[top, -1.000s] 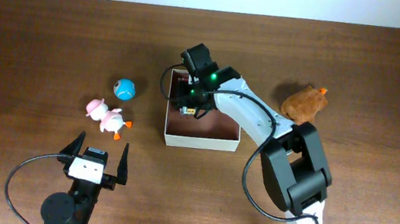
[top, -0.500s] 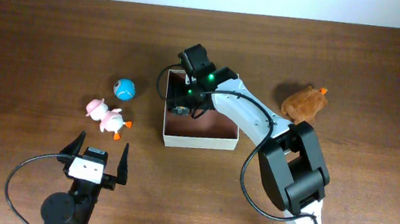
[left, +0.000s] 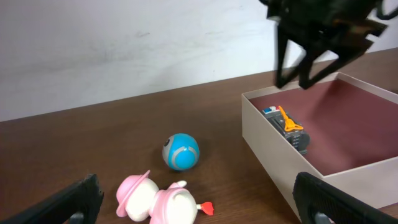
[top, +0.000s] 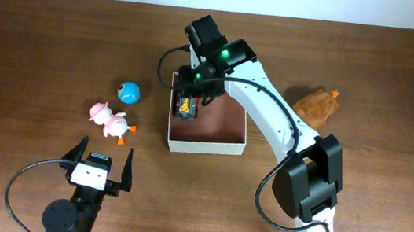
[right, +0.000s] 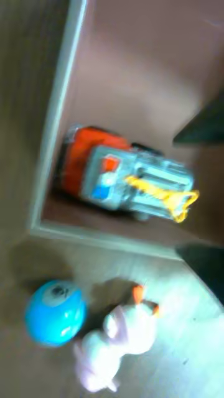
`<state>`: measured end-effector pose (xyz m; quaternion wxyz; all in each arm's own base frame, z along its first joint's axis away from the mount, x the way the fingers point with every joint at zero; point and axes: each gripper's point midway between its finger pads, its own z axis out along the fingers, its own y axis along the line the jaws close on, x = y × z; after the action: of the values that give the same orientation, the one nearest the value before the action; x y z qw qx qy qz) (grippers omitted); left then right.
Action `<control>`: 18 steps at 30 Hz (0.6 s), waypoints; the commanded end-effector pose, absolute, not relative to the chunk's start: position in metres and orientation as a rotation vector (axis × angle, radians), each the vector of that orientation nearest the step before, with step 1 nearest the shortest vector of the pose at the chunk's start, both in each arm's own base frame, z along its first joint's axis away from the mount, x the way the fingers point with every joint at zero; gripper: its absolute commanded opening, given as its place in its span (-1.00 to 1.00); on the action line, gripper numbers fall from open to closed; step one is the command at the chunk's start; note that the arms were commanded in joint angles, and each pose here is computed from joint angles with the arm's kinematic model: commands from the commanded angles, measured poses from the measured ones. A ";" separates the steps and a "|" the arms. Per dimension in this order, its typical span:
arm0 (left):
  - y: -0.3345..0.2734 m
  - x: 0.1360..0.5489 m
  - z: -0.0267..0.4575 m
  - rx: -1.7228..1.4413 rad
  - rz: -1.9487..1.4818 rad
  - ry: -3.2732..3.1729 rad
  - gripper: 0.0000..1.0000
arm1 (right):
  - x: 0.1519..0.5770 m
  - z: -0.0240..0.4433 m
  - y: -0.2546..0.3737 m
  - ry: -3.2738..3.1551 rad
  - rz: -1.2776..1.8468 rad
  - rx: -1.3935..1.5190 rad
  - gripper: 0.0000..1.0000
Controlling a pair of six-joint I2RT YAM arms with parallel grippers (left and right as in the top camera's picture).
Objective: Pack container
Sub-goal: 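Open the right gripper to release the truck and lift away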
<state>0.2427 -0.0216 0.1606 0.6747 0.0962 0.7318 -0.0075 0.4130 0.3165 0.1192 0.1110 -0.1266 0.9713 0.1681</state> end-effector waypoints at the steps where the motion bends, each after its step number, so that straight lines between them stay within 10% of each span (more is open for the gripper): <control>1: -0.022 0.242 0.161 0.231 -0.013 1.640 0.99 | 0.402 0.116 0.311 2.897 0.475 -0.388 -0.35; 18: -0.022 0.242 0.161 0.231 -0.013 1.640 0.99 | 0.362 0.068 0.312 2.998 0.291 -0.459 -0.42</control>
<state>0.2427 -0.0216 0.1606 0.6747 0.0962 0.7318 -0.0075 0.3622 0.3164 0.0711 0.0405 -0.1548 0.9808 0.1112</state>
